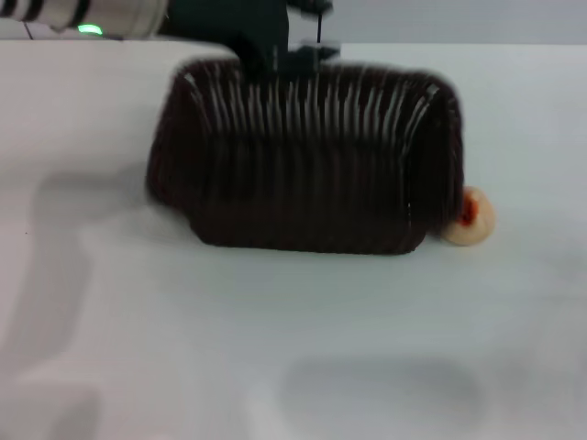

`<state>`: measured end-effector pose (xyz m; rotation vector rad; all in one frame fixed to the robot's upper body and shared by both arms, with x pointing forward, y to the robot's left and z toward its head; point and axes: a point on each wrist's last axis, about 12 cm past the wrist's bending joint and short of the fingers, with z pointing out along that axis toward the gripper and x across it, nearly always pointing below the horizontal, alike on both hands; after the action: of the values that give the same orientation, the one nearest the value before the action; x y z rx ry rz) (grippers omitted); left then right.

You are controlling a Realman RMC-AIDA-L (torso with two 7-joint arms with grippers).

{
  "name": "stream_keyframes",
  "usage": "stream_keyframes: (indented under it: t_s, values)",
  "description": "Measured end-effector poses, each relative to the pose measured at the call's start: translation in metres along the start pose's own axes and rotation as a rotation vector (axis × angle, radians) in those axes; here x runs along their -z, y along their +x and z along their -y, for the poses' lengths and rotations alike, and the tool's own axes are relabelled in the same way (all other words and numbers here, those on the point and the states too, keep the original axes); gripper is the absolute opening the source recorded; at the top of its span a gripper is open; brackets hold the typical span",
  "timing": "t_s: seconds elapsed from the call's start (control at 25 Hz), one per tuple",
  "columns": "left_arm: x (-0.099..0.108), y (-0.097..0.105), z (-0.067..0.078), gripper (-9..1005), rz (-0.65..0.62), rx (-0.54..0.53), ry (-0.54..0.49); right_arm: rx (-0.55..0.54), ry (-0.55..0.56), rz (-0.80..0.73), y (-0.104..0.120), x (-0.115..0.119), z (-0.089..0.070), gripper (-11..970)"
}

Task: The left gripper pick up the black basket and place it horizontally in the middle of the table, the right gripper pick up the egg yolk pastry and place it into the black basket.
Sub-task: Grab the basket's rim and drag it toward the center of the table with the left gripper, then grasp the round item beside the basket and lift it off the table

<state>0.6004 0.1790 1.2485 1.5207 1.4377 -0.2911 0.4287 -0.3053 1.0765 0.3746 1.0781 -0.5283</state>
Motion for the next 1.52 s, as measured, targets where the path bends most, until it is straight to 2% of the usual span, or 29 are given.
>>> stream_keyframes:
  t_s: [0.24, 0.44, 0.68, 0.92, 1.08, 1.32, 1.52]
  values:
    - [0.034, 0.019, -0.007, 417, 0.159, 0.139, -0.220, 0.002, -0.002, -0.002, 0.000, 0.000, 0.000, 717]
    - [0.071, 0.043, -0.004, 416, 0.292, 0.291, -0.362, -0.005, -0.023, -0.011, 0.001, 0.002, -0.003, 717]
    - [0.131, 0.102, 0.012, 416, 0.553, 0.553, -0.628, -0.023, -0.069, -0.034, 0.002, 0.007, -0.012, 717]
    - [0.171, 0.175, 0.037, 416, 0.668, 0.817, -0.917, -0.069, -0.149, -0.091, 0.001, 0.021, -0.028, 717]
    - [0.185, 0.199, 0.049, 415, 0.652, 0.872, -1.042, -0.124, -0.196, -0.149, -0.003, 0.036, -0.038, 717]
    - [0.206, 0.211, 0.056, 415, 0.618, 0.855, -1.175, -0.168, -0.276, -0.248, -0.005, 0.058, -0.052, 718]
    - [0.213, 0.220, 0.060, 415, 0.612, 0.870, -1.243, -0.175, -0.321, -0.322, 0.000, 0.067, -0.059, 718]
